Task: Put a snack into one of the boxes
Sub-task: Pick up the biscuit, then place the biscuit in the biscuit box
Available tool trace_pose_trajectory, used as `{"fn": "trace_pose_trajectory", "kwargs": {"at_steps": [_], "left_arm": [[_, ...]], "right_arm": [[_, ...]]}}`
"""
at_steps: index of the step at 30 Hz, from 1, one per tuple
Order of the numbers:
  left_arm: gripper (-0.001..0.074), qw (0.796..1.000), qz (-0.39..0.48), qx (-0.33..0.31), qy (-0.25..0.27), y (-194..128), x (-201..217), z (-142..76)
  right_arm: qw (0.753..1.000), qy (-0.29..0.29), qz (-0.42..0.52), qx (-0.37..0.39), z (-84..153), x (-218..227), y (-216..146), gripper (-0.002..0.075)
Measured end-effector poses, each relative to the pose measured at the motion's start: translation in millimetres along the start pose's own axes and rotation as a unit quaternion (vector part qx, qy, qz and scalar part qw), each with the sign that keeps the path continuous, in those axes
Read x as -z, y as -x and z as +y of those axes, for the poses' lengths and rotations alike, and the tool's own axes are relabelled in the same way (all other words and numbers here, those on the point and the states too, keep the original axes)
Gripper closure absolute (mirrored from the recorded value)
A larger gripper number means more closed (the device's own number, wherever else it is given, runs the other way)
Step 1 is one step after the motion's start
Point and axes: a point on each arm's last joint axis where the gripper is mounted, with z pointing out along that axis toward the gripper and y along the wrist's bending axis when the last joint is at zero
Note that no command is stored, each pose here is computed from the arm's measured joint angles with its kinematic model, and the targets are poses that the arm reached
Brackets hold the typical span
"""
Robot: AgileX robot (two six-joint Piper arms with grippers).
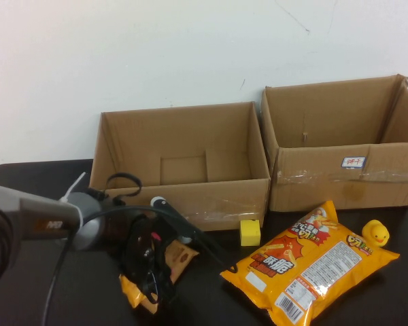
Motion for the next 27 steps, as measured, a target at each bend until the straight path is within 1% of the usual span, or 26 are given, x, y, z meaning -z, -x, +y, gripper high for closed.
{"fn": "trace_pose_trajectory", "kwargs": {"at_steps": [3, 6, 11, 14, 17, 19, 21, 23, 27], "left_arm": [[0.0540, 1.000, 0.018, 0.024, -0.008, -1.8, 10.9, -0.7], [0.0544, 0.998, 0.027, 0.056, -0.022, 1.4, 32.3, -1.2], [0.0547, 0.994, 0.016, 0.100, -0.052, 25.2, 77.0, 1.9], [0.0548, 0.989, -0.028, 0.121, -0.081, 50.7, 106.6, 4.2], [0.0549, 0.980, -0.118, 0.119, -0.103, 84.6, 137.0, 8.9], [0.0549, 0.965, -0.209, 0.113, -0.110, 110.4, 161.0, 13.6], [0.0549, 0.944, -0.294, 0.102, -0.108, 131.8, 181.1, 14.9], [0.0549, 0.920, -0.373, 0.073, -0.099, 154.2, 199.4, 12.9], [0.0545, 0.880, -0.468, 0.024, -0.078, 194.6, 208.3, -1.5]], "right_arm": [[1.000, 0.000, 0.001, 0.000, 0.0, 0.0, -0.2, 0.0727], [1.000, 0.000, 0.001, -0.002, 0.1, 0.0, -0.2, 0.0727], [1.000, 0.001, 0.000, -0.006, 0.2, 0.0, 0.0, 0.0727], [1.000, 0.002, -0.002, -0.006, 0.3, 0.0, 0.3, 0.0727], [1.000, 0.002, -0.003, -0.007, 0.3, 0.1, 0.6, 0.0727], [1.000, 0.002, -0.003, -0.009, 0.4, 0.1, 0.6, 0.0727], [1.000, 0.003, -0.003, -0.013, 0.6, 0.1, 0.6, 0.0727], [1.000, 0.004, -0.003, -0.018, 0.8, 0.1, 0.6, 0.0727], [1.000, 0.006, -0.003, -0.023, 1.0, 0.1, 0.6, 0.0727]]}}
